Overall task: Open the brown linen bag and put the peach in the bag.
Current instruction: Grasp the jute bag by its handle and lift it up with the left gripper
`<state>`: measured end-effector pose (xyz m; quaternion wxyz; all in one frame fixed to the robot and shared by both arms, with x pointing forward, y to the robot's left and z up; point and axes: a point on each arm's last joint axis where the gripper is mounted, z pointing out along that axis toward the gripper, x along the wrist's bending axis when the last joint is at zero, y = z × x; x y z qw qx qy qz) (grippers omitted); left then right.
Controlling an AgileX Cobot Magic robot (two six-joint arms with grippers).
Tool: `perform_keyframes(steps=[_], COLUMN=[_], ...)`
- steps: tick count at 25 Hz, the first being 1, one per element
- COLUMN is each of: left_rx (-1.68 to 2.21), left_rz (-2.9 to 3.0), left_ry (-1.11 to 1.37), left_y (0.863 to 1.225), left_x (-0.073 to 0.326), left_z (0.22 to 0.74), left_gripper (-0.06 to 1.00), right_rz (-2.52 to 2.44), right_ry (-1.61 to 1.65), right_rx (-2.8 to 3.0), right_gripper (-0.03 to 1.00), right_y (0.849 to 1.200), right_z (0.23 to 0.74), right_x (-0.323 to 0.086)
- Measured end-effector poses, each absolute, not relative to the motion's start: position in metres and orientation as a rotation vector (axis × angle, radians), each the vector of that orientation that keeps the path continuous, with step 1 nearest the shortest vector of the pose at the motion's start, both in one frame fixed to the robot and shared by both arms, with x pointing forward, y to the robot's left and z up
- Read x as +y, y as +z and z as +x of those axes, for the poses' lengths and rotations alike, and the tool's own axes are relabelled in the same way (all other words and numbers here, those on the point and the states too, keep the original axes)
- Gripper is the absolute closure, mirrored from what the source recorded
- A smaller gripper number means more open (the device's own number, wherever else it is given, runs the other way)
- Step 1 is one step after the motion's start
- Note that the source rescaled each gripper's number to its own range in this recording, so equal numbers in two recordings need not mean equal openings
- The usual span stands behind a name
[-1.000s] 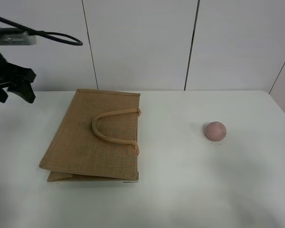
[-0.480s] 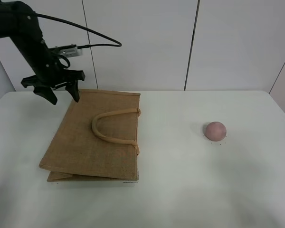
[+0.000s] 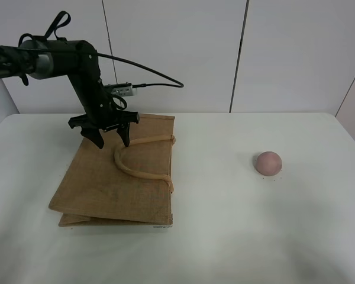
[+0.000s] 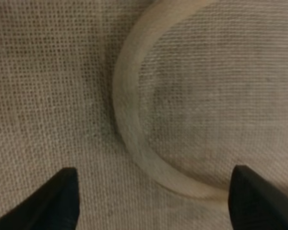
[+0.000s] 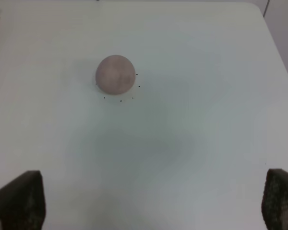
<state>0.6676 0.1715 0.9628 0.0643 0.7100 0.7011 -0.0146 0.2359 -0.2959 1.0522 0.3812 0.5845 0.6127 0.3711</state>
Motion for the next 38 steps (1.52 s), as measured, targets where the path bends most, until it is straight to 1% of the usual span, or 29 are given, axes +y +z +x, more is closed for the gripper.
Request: perform_keyframes(steps=[10, 20, 23, 26, 28, 30, 32, 33, 36, 38], left_rx=[2.121, 2.146, 2.154, 2.154, 2.154, 2.152, 2.155, 2.156, 2.160, 2.167], left_rz=[2.138, 2.185, 2.192, 2.197, 2.199, 2.194, 2.194, 2.194, 2.200, 2.216], left_ry=[-0.032, -0.018, -0.027, -0.022, -0.020, -0.026, -0.029, -0.032, -0.039, -0.048], left_y=[0.934, 0.895, 0.886, 0.885, 0.885, 0.885, 0.885, 0.886, 0.892, 0.903], left_x=[0.169, 0.171, 0.171, 0.171, 0.171, 0.170, 0.169, 0.169, 0.169, 0.170], left_z=[0.677, 0.683, 0.684, 0.684, 0.684, 0.684, 0.683, 0.683, 0.683, 0.682], left_gripper=[-0.01, -0.01, 0.02, 0.14, 0.29, 0.51, 0.83, 0.93, 0.94, 0.94], right_rz=[1.492, 1.492, 1.492, 1.492, 1.492, 1.492, 1.492, 1.492, 1.492, 1.492], right_ry=[0.947, 0.947, 0.947, 0.947, 0.947, 0.947, 0.947, 0.947, 0.947, 0.947], right_rx=[1.564, 1.564, 1.564, 1.564, 1.564, 1.564, 1.564, 1.564, 1.564, 1.564], right_gripper=[-0.03, -0.03, -0.03, -0.03, -0.03, -0.03, -0.03, -0.03, -0.03, -0.03], right_y=[1.052, 1.052, 1.052, 1.052, 1.052, 1.052, 1.052, 1.052, 1.052, 1.052], right_z=[0.236, 0.236, 0.236, 0.236, 0.236, 0.236, 0.236, 0.236, 0.236, 0.236], right_x=[-0.296, -0.296, -0.296, -0.296, -0.296, -0.296, -0.296, -0.296, -0.296, -0.296])
